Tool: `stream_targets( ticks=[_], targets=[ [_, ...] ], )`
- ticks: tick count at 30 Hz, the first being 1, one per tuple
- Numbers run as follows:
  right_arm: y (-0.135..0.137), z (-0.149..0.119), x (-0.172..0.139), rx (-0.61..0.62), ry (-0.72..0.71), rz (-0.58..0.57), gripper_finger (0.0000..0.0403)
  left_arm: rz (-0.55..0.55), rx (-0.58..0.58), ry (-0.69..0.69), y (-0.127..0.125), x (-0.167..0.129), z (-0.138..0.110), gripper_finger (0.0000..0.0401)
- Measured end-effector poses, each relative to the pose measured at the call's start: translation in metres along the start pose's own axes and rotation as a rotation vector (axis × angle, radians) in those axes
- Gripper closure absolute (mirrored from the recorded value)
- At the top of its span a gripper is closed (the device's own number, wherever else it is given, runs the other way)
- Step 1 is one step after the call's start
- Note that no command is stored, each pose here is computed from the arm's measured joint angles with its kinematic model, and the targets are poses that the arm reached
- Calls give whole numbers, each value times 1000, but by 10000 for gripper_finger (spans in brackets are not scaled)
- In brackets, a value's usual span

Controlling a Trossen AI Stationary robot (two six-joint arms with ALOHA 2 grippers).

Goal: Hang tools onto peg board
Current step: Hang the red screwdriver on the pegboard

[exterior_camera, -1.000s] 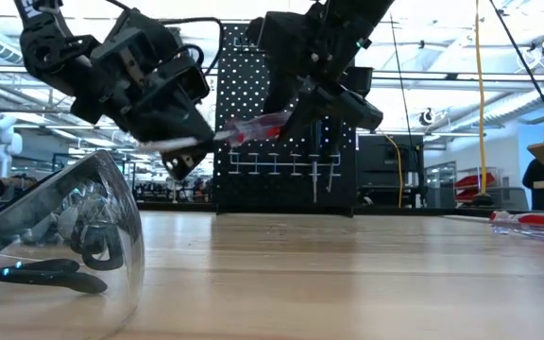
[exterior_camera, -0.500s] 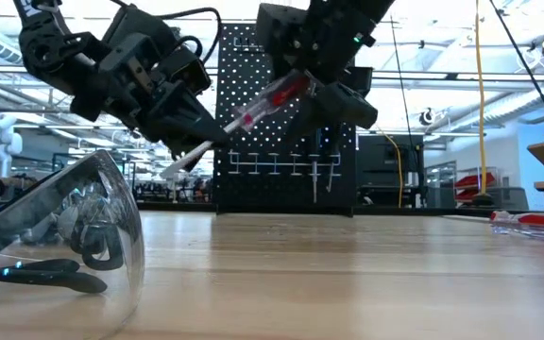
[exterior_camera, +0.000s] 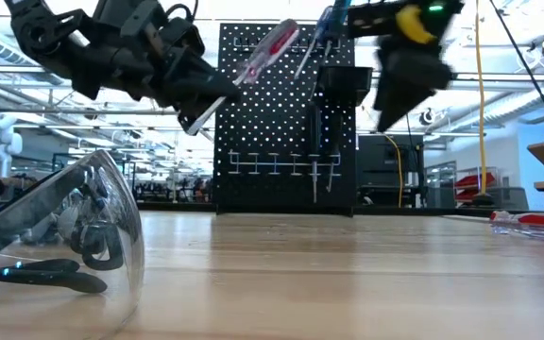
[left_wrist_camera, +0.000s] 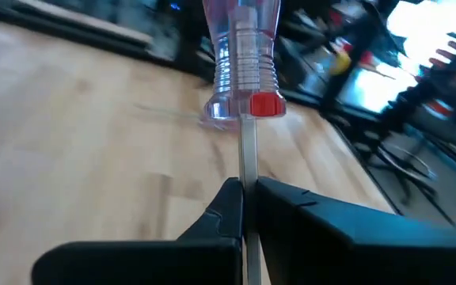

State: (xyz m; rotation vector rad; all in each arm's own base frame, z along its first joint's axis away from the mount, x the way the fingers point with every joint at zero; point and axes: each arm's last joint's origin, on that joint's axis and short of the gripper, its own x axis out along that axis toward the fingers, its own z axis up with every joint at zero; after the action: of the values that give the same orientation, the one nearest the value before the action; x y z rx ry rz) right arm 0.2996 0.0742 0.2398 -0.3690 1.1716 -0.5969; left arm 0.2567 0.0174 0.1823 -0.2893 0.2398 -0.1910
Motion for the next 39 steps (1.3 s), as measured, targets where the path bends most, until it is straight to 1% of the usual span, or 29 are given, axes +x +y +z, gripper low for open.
stream_targets(
  ticks=[3,6,9,11,13,16,20,22,25,27,29,32,35,37,39],
  targets=[
    [4,-32,-3,81,-82,-70,58,85,4,-56,2,-5,8,385],
    [4,-67,4,220,-203,-154,58,171,-7,-161,3,-7,17,385],
    [-3,-89,9,327,-254,-116,58,270,5,-277,5,-5,26,385],
    [-9,-98,12,394,-276,-89,58,356,33,-301,8,-2,28,385],
    [-14,-103,12,438,-301,-69,58,426,86,-343,12,2,33,385],
    [-19,-106,10,479,-329,-47,57,447,146,-443,16,8,47,385],
    [-19,-102,8,515,-358,-24,57,470,144,-449,29,22,49,385],
    [-17,-94,5,555,-412,10,57,432,151,-442,31,28,47,385],
    [-15,-75,-4,589,-550,71,57,281,182,-451,23,34,44,385],
    [-16,-62,-13,593,-653,102,57,206,199,-491,13,36,45,385],
    [-17,-51,-20,599,-761,149,57,142,217,-562,1,35,50,385],
    [-16,-45,-24,606,-968,306,57,57,237,-647,-15,33,54,385],
    [-19,-44,-19,681,-1185,445,57,9,239,-681,-27,34,54,385],
    [-19,-40,-14,709,-1271,523,57,-17,237,-684,-34,35,54,385],
    [-16,-35,-5,712,-1283,575,57,-32,235,-679,-38,36,52,385]
  ],
)
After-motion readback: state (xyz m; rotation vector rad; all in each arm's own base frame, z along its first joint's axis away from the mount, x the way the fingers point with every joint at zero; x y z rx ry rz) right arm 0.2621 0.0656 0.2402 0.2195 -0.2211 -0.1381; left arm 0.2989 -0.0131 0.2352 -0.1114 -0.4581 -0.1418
